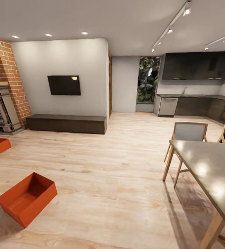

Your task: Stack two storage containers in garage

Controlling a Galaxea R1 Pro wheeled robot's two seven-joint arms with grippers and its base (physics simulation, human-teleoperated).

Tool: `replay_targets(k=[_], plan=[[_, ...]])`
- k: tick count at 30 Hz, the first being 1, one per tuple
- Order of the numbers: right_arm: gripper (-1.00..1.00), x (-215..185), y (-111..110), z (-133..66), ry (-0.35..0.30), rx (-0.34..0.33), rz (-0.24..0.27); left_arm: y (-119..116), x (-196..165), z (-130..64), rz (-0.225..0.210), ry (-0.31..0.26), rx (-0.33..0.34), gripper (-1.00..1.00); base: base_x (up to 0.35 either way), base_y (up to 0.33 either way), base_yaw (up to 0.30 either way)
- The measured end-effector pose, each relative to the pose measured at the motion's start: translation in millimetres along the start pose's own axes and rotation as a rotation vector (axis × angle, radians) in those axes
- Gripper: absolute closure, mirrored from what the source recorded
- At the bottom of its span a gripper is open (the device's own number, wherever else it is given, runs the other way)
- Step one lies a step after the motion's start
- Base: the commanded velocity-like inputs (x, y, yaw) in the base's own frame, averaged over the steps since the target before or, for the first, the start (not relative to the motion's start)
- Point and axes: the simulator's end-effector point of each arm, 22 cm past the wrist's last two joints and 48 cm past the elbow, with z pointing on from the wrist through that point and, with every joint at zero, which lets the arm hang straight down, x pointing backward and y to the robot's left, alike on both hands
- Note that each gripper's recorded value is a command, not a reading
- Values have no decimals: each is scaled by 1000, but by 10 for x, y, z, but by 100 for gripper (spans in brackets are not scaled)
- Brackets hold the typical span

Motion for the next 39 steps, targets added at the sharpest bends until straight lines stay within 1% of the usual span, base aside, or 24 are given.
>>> replay_targets(k=[10, 39], plan=[[-100, 1, 0, 0, 0, 0, 0, 0, 1, -1, 0, 0, 0, -100, 325, -73, 0], [-100, 1, 4, 0, 1, -2, -3, 2, 0, 0, 0, 0, -1, -100, 325, -1, 0]])
